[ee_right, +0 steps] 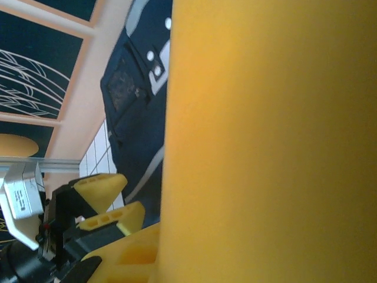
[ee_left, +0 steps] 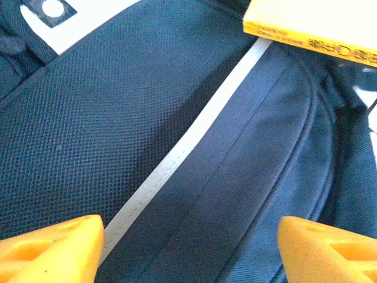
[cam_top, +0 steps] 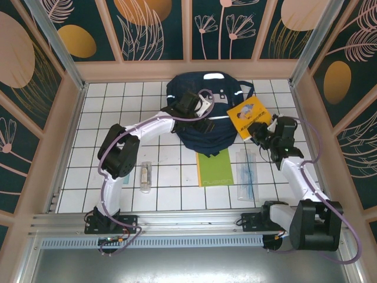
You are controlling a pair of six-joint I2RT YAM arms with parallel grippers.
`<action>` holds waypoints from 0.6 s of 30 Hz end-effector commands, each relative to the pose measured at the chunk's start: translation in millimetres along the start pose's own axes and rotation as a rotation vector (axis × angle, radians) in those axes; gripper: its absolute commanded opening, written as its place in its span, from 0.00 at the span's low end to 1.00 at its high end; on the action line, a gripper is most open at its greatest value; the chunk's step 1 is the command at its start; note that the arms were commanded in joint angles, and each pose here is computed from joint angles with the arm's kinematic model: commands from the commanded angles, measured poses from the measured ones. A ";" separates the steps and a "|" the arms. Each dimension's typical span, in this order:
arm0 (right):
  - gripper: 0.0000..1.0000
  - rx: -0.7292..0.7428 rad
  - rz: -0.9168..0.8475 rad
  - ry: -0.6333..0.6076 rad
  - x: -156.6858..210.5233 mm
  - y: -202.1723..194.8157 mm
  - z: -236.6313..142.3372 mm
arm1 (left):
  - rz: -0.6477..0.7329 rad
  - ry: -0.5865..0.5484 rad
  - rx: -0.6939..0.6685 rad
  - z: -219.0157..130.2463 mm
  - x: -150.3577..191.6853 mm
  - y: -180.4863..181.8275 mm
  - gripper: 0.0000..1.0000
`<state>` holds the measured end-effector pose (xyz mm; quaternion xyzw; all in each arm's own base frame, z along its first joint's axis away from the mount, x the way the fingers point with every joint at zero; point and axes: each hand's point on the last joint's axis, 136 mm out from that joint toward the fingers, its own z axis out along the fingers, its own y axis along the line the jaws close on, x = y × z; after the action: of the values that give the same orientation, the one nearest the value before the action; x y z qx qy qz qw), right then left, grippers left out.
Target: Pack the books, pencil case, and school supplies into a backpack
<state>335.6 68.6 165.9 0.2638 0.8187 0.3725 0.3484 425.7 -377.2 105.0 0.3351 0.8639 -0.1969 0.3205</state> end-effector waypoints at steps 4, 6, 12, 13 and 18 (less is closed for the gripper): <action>0.00 -0.105 -0.035 -0.047 -7.7 20.0 -8.3 | 0.076 0.120 -0.026 23.3 30.6 10.5 0.78; 0.00 -0.106 -0.034 -0.049 -8.2 19.6 -8.5 | 0.083 0.161 -0.034 32.0 44.6 13.8 0.79; 0.00 -0.112 -0.027 -0.061 -11.8 20.1 -10.5 | 0.087 0.298 -0.058 58.6 89.2 23.8 0.77; 0.00 -0.112 -0.029 -0.063 -12.8 20.3 -11.7 | 0.082 0.317 -0.055 60.6 94.3 24.3 0.76; 0.00 -0.098 -0.039 -0.088 -19.6 20.6 -19.3 | 0.026 0.282 0.057 39.3 72.1 -0.4 0.77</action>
<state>331.1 60.4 165.1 0.2795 0.8080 0.3792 0.3539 428.8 -379.3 52.8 0.3786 0.8719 -0.1635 0.2640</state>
